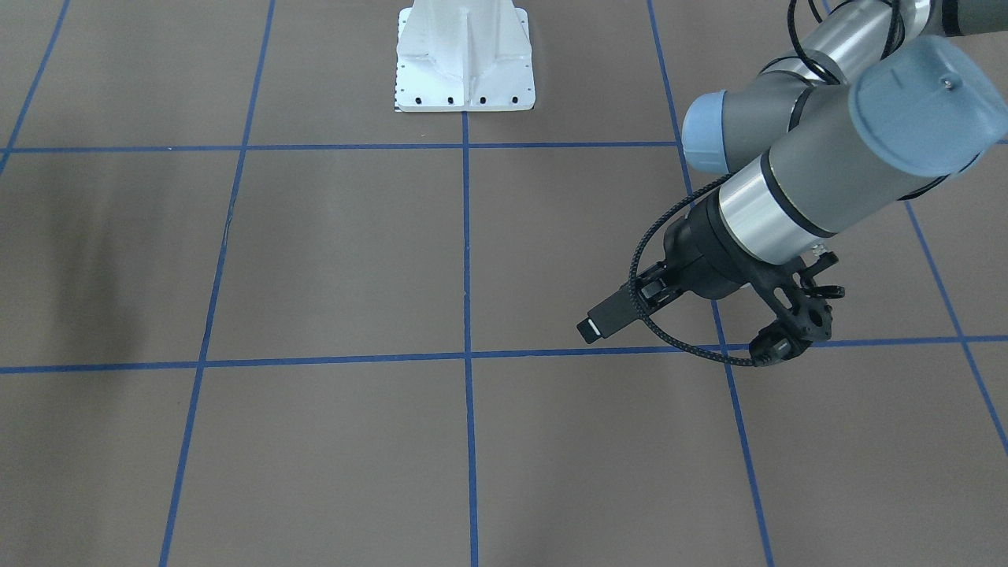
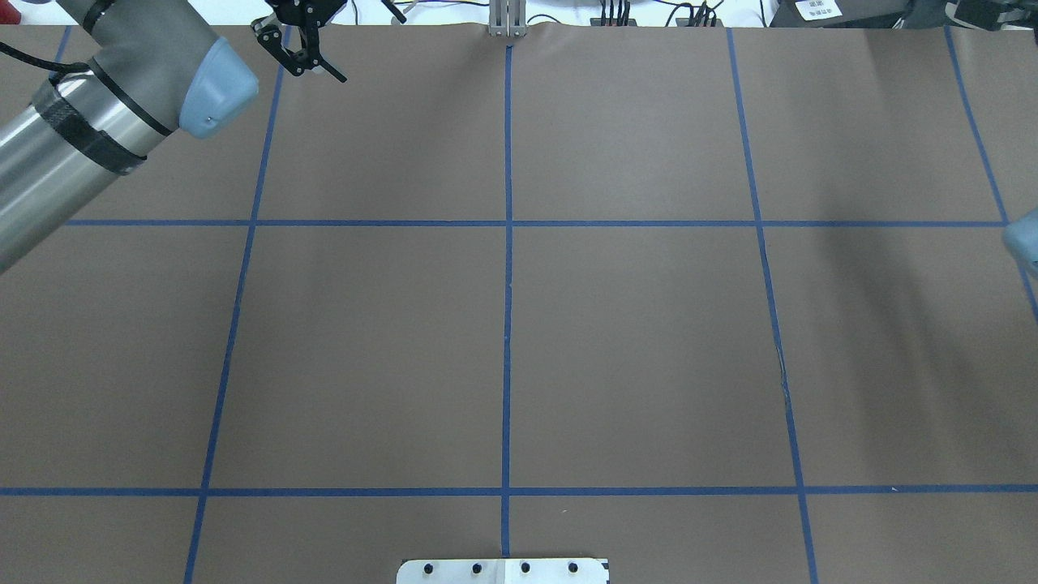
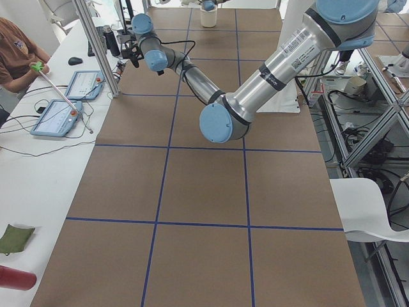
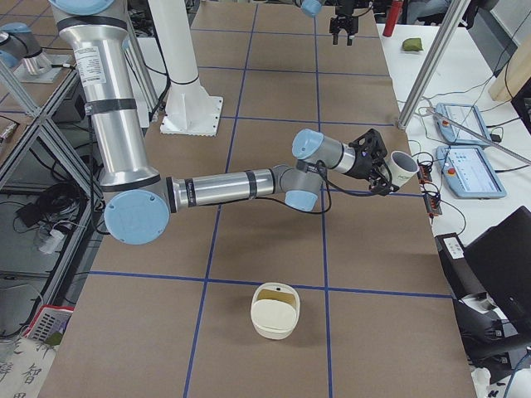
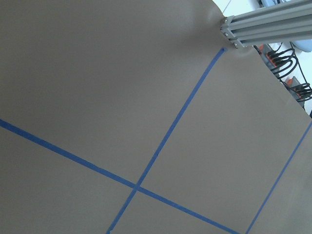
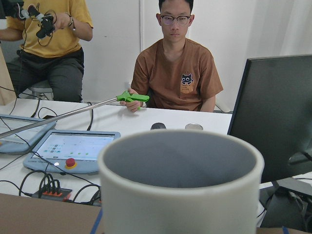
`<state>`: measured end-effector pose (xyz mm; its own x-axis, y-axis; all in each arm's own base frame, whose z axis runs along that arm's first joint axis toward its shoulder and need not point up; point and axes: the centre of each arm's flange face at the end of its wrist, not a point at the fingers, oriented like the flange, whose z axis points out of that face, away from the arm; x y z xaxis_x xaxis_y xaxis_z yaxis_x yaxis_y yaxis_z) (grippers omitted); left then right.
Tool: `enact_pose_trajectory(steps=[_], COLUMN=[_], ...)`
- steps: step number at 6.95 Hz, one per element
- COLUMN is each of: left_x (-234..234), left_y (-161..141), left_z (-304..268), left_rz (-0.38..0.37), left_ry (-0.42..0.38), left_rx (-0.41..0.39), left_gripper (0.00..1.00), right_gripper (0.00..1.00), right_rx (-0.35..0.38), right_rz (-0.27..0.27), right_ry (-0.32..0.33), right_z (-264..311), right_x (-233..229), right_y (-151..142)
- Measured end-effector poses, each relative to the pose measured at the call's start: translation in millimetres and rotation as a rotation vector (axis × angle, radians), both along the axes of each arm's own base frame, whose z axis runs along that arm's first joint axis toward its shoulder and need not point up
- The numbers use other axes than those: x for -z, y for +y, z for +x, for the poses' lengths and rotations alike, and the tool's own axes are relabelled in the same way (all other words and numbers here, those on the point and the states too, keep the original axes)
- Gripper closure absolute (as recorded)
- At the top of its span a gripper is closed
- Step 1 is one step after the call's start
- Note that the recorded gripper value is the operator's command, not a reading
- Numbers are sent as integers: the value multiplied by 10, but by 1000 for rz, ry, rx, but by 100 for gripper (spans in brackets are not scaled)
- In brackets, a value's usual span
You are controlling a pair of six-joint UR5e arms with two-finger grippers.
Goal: Left arm hands cup to right arm to dump lemon
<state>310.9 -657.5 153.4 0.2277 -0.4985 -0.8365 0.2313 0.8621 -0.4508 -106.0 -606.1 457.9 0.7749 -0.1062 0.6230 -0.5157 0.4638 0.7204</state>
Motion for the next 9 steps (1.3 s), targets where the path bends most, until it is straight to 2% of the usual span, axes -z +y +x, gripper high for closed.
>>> enact_pose_trajectory(steps=[2,4,6,9], left_x=[-107,-142,-119,-52], left_y=[-9,19,99,231], left_z=[13,86,250,503], left_rz=[5,8,10,18], left_ry=[-15,-22,-22,-15], left_rx=[5,4,-19,-60], left_gripper=[0,0,0,0], right_gripper=[83,81,80,80], right_rx=[-28,-31,-37,-90], right_rz=[17,28,65,155], right_ry=[183,288,338,366], right_z=[-832,-1657,-2365,-3231], right_x=[257,757,1287,1835], right_y=[-72,62,409,973])
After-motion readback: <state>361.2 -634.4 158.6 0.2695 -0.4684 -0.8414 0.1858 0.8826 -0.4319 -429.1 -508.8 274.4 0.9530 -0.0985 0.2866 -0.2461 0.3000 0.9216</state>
